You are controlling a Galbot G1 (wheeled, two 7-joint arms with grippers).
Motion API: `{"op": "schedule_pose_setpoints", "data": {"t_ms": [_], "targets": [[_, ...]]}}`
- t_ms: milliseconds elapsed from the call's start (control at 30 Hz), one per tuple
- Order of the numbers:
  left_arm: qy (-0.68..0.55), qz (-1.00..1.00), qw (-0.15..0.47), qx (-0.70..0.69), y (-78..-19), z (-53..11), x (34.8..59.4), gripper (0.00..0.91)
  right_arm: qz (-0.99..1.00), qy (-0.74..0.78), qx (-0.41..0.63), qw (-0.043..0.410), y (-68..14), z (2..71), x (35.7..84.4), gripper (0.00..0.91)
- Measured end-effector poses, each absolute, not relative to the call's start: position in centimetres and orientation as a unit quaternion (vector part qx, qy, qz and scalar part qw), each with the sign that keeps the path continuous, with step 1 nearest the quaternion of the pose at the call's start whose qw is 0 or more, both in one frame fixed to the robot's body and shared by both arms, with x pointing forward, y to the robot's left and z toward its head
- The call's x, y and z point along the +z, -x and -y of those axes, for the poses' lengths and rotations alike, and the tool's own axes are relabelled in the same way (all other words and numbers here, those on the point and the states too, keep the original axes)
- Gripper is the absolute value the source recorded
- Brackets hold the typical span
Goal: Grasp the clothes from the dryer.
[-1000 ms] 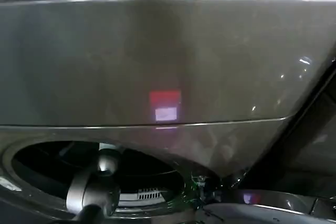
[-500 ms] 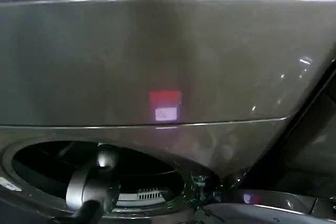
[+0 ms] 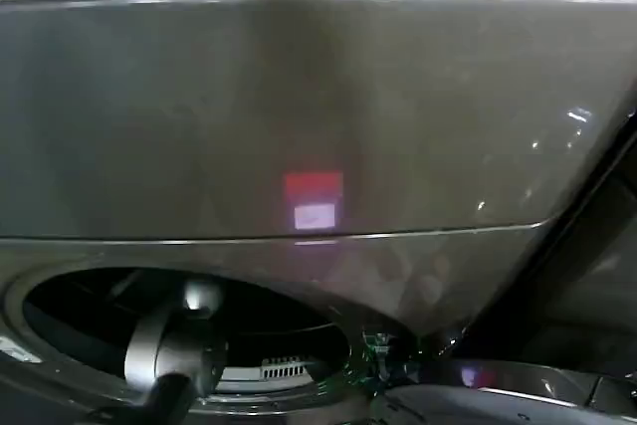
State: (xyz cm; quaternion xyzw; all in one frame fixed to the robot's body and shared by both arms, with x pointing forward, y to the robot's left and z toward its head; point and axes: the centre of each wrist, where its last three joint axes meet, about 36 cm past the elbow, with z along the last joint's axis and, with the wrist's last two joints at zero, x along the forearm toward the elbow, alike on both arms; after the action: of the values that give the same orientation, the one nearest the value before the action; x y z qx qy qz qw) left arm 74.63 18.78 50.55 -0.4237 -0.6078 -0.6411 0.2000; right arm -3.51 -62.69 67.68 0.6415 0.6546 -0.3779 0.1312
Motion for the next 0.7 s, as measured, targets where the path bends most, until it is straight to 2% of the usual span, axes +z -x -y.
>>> {"op": "schedule_pose_setpoints", "data": {"t_ms": [467,700], "targets": [[0.42,0.623,0.23,-0.618,-74.6,-18.7,47.6,0.907,-0.658,-0.639,-0.378,0.129,3.5,62.7,67.2,0.907],[0.41,0.627,0.237,-0.618,-74.7,-18.6,47.1,0.907,-0.66,-0.64,-0.371,0.13,3.3,62.9,66.8,0.907]]}}
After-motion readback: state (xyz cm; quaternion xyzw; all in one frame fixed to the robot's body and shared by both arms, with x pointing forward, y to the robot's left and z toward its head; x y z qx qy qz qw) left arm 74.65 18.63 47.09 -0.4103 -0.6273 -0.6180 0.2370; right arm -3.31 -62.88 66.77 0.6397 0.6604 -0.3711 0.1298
